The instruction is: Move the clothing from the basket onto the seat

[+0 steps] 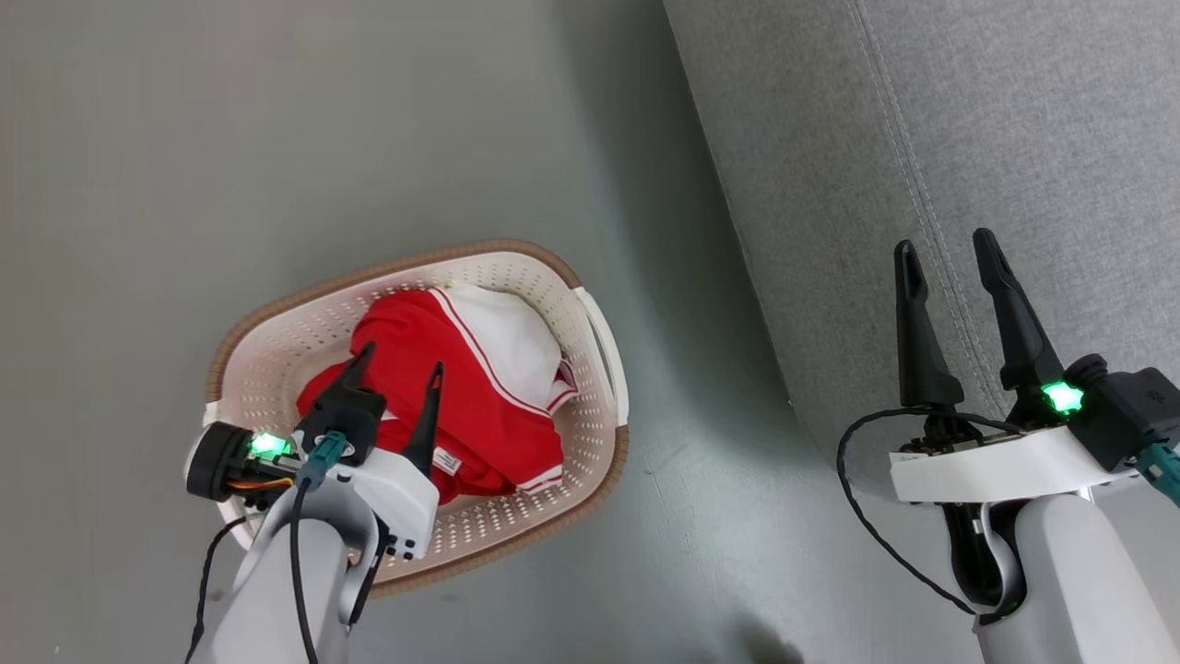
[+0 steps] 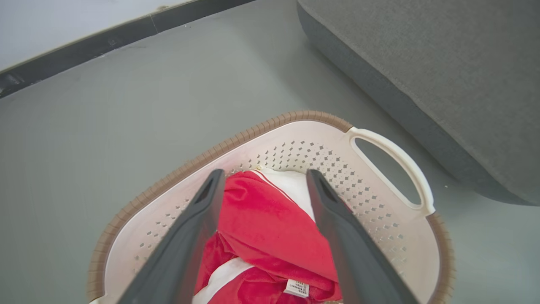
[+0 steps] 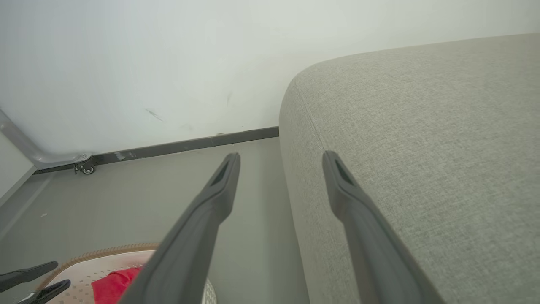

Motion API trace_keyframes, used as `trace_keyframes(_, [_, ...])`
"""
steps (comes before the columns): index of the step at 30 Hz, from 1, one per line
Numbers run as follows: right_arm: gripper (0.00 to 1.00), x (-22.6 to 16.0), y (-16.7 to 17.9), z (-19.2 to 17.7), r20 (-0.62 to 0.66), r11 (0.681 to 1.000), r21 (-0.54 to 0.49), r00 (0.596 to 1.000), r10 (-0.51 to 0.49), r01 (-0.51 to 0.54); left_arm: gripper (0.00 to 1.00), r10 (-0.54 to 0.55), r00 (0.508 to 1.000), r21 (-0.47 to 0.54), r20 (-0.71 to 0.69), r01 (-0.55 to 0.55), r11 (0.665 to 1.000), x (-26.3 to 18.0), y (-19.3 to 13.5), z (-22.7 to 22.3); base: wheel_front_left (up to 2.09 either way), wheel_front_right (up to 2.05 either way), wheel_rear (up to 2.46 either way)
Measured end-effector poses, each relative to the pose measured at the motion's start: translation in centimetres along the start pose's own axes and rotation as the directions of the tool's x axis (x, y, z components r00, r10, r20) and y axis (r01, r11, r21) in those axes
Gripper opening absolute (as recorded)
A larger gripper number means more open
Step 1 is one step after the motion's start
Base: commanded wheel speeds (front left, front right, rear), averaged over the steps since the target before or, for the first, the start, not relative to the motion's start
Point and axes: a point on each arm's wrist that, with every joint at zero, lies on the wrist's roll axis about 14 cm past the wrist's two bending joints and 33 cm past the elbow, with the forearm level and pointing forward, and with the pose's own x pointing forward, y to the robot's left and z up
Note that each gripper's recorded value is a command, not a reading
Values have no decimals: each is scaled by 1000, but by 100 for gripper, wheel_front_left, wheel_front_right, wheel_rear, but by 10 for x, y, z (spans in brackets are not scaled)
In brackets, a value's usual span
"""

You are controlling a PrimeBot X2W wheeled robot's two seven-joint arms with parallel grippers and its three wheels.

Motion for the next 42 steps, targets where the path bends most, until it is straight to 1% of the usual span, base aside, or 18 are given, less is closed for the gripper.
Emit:
trace_keyframes(6, [100, 0, -6, -11, -31, 1000, 2, 999, -17, 18, 100, -16, 998, 11, -62, 17, 1000, 12, 2, -22, 0, 0, 0])
trace_keyframes(11, [100, 11, -6, -4, -5, 1000, 6, 1000, -15, 15, 100, -24, 995, 6, -94, 24, 1000, 24, 3, -33, 0, 0, 0])
trace_keyframes(17, [100, 14, -12, -8, -15, 1000, 4, 999, -30, 30, 100, -12, 990, 5, -140, 13, 1000, 35, 10, -49, 0, 0, 0])
trace_keyframes(22, [100, 14, -14, -13, -31, 999, 0, 999, -36, 37, 100, 5, 986, 1, -167, -5, 1000, 43, 13, -56, 0, 0, 0])
trace_keyframes(26, [100, 23, -12, -9, -16, 1000, -2, 1000, -26, 26, 100, 28, 982, -3, -184, -29, 1000, 50, 17, -62, 0, 0, 0])
trace_keyframes(32, [100, 23, -16, -16, -33, 999, -3, 999, -36, 36, 100, 84, 976, 15, -203, -83, 996, 57, 34, -71, 0, 0, 0])
trace_keyframes(42, [100, 33, -13, -8, -6, 1000, -5, 1000, -24, 24, 100, 128, 960, 19, -249, -127, 992, 51, 42, -86, 0, 0, 0])
